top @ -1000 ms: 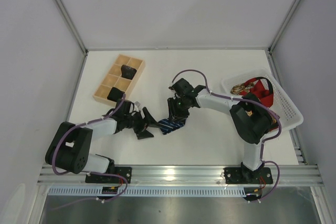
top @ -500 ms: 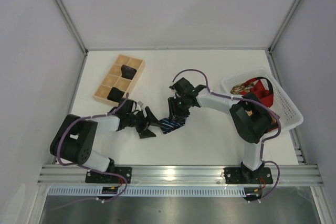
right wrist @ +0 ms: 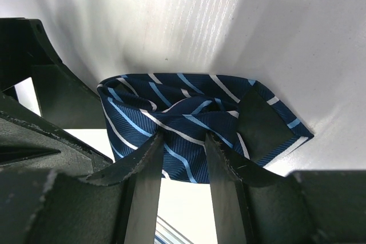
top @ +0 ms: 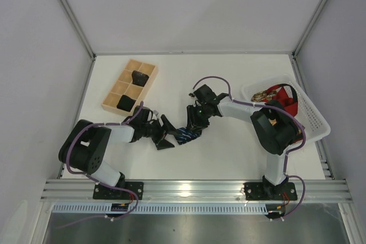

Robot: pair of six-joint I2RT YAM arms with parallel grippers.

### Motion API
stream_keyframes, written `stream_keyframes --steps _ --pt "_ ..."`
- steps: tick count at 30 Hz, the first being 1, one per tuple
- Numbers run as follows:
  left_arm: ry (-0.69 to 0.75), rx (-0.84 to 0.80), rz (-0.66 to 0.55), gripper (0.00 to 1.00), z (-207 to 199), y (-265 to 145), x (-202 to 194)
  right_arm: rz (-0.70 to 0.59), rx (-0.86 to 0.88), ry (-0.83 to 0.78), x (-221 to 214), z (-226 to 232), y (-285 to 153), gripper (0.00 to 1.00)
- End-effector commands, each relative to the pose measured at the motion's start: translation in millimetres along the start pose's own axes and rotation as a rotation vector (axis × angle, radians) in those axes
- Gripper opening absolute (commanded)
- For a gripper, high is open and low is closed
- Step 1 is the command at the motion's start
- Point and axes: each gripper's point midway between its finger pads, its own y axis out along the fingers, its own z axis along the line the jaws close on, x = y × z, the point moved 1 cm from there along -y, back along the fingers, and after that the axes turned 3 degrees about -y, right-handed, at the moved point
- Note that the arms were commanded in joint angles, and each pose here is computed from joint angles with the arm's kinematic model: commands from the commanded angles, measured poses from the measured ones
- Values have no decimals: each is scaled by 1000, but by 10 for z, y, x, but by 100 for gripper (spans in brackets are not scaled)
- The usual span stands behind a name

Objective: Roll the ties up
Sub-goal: Place the rolled tie into the container

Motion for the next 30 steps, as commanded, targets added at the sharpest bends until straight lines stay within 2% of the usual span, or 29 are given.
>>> stream_keyframes --steps 1,16,25,30 --pt "-10 16 -46 79 2 74 95 20 -42 15 -88 -173 107 41" --pt "-109 88 -87 75 72 225 225 19 -20 18 -62 -162 101 40" --pt "-56 206 -118 71 151 276 251 22 -7 29 -47 -169 118 40" --pt "-38 196 -123 69 184 376 221 24 -4 29 -44 -174 116 40"
